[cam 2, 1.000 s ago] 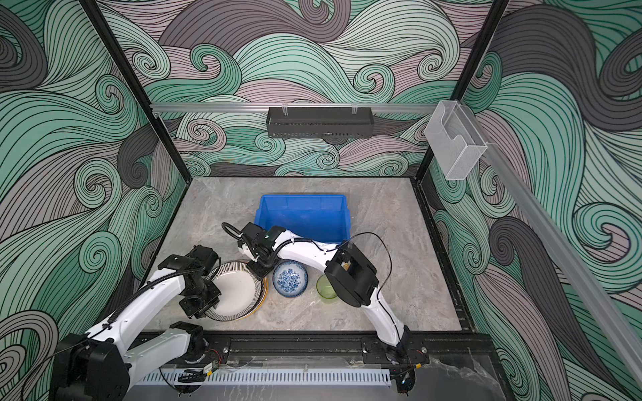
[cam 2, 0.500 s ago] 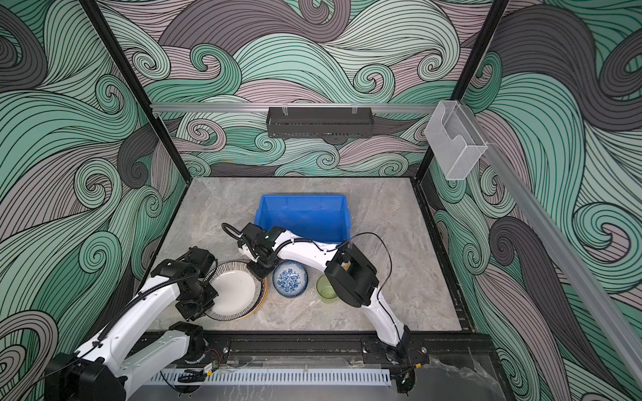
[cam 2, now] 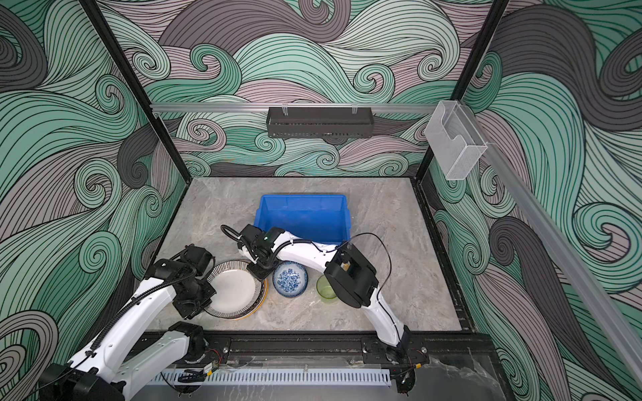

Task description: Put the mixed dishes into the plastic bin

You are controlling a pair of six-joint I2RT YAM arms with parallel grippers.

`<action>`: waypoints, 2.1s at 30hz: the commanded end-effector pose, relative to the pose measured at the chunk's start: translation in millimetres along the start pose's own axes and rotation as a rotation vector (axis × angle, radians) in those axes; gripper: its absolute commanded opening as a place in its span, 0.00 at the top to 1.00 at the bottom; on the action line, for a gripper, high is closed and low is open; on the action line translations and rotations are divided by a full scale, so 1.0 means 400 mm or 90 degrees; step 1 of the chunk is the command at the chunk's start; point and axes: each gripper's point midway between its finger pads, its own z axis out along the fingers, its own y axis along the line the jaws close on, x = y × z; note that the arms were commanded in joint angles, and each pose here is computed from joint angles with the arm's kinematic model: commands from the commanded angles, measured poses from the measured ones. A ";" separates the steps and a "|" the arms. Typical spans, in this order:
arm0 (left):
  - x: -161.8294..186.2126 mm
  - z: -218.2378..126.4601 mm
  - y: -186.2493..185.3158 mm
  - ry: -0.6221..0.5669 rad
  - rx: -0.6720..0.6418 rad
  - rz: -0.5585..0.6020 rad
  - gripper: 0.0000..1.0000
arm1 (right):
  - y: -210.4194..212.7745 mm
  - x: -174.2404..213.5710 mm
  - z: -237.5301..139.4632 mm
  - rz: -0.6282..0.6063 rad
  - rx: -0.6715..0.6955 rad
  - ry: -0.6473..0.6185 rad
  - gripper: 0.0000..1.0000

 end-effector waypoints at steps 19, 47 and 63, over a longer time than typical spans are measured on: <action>-0.043 -0.070 0.005 -0.076 0.012 0.048 1.00 | 0.004 -0.070 -0.149 -0.004 0.057 -0.083 0.74; -0.034 -0.039 0.000 -0.043 -0.018 0.061 0.76 | -0.054 -0.007 -0.010 0.002 0.098 0.014 0.86; -0.010 -0.001 0.003 0.012 -0.057 0.037 0.61 | -0.048 0.021 0.022 0.008 0.069 0.042 0.96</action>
